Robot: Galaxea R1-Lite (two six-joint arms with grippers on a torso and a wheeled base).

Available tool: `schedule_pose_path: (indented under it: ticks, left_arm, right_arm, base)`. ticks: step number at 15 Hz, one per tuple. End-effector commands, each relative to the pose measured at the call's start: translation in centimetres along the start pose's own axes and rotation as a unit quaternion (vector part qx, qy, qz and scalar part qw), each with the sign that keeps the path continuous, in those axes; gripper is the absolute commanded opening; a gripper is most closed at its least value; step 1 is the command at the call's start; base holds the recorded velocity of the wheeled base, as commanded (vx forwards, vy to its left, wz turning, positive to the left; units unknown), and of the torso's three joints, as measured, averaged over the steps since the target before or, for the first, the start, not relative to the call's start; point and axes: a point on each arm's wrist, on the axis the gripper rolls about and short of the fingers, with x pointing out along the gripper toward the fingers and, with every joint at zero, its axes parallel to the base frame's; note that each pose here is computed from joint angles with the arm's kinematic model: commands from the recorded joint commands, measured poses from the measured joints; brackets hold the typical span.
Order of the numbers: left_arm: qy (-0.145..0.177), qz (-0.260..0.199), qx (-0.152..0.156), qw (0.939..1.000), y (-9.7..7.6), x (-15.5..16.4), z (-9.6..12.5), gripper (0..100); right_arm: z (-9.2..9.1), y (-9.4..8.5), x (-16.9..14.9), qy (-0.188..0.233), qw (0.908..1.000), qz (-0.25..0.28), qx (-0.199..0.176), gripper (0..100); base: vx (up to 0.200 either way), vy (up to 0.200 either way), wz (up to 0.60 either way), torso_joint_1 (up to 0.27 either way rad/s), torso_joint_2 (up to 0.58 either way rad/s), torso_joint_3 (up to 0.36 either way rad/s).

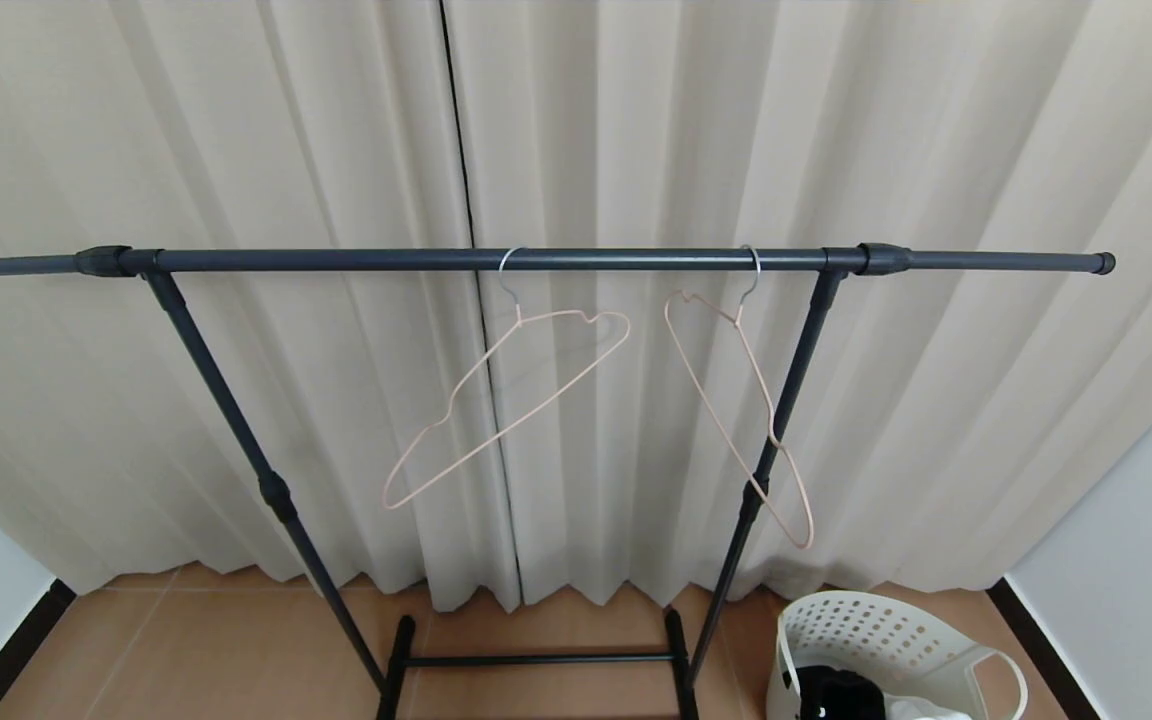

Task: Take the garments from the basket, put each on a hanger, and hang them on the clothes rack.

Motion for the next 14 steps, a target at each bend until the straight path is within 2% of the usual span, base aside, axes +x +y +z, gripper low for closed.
schedule_pose_path:
  ticks: [1, 14]
  left_arm:
    - [0.001, 0.000, 0.000, 1.0000, 0.00, 0.01, 0.00, 100]
    - [0.001, -0.001, 0.002, 1.0000, 0.00, 0.01, 0.00, 100]
  right_arm:
    - [0.01, 0.00, 0.00, -0.001, 1.0000, -0.001, 0.000, 100]
    - [-0.01, 0.00, 0.00, 0.000, 1.0000, 0.000, 0.000, 100]
  base:
    - [0.000, 0.000, 0.00, 0.000, 0.00, 0.000]
    - [0.000, 0.000, 0.00, 0.000, 0.00, 0.000]
